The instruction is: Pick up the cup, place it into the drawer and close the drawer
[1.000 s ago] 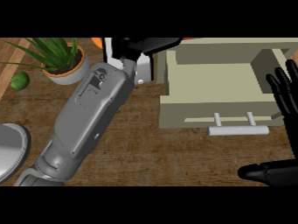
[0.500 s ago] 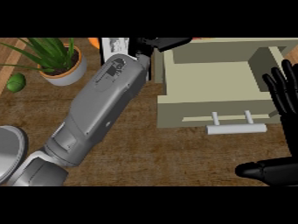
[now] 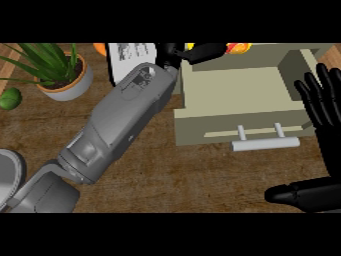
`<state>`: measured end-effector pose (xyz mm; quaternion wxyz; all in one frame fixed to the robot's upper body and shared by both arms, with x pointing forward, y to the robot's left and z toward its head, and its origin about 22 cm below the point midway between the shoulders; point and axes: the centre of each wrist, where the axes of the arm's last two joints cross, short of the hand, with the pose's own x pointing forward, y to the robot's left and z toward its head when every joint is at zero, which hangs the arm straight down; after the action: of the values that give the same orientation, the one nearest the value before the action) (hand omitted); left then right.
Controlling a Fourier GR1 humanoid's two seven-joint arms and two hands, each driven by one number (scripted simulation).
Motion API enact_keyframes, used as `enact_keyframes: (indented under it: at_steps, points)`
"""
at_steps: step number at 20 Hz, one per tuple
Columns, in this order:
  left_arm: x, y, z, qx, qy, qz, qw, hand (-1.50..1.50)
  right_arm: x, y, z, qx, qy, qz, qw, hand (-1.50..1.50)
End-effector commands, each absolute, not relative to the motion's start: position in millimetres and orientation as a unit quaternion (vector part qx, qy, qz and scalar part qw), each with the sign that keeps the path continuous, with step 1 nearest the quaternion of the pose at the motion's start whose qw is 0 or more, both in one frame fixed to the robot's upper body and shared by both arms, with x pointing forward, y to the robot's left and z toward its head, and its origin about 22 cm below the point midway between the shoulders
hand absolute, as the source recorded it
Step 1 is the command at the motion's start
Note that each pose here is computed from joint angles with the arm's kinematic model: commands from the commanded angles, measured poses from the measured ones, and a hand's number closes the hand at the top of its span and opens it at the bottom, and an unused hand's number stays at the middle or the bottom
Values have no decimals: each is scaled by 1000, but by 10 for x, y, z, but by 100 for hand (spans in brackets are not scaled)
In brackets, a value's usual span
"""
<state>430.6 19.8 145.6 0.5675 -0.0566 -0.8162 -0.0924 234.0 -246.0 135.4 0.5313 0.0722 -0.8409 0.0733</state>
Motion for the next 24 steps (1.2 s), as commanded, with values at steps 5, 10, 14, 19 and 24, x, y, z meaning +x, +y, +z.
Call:
enact_keyframes:
  at_steps: [5, 10, 14, 19, 24]
  points:
    - [4300, 111, 1413, -3, -809, -132, 573, 150, 2393, -2338, 1457, 91, -842, 87, 524, -150]
    - [4307, 132, 1322, 33, -800, -164, 577, -150, 2350, -2361, 1416, 101, -840, 84, 526, -150]
    - [4251, 54, 1366, 16, -809, -146, 569, -150, 2473, -2440, 1426, 109, -844, 71, 520, -150]
    - [4212, 56, 1329, -50, -817, -117, 562, -150, 2473, -2470, 1450, 122, -844, 64, 518, -150]
    - [4217, -30, 1604, -105, -837, -69, 532, -150, 2360, -2500, 1240, 142, -834, 53, 531, -150]
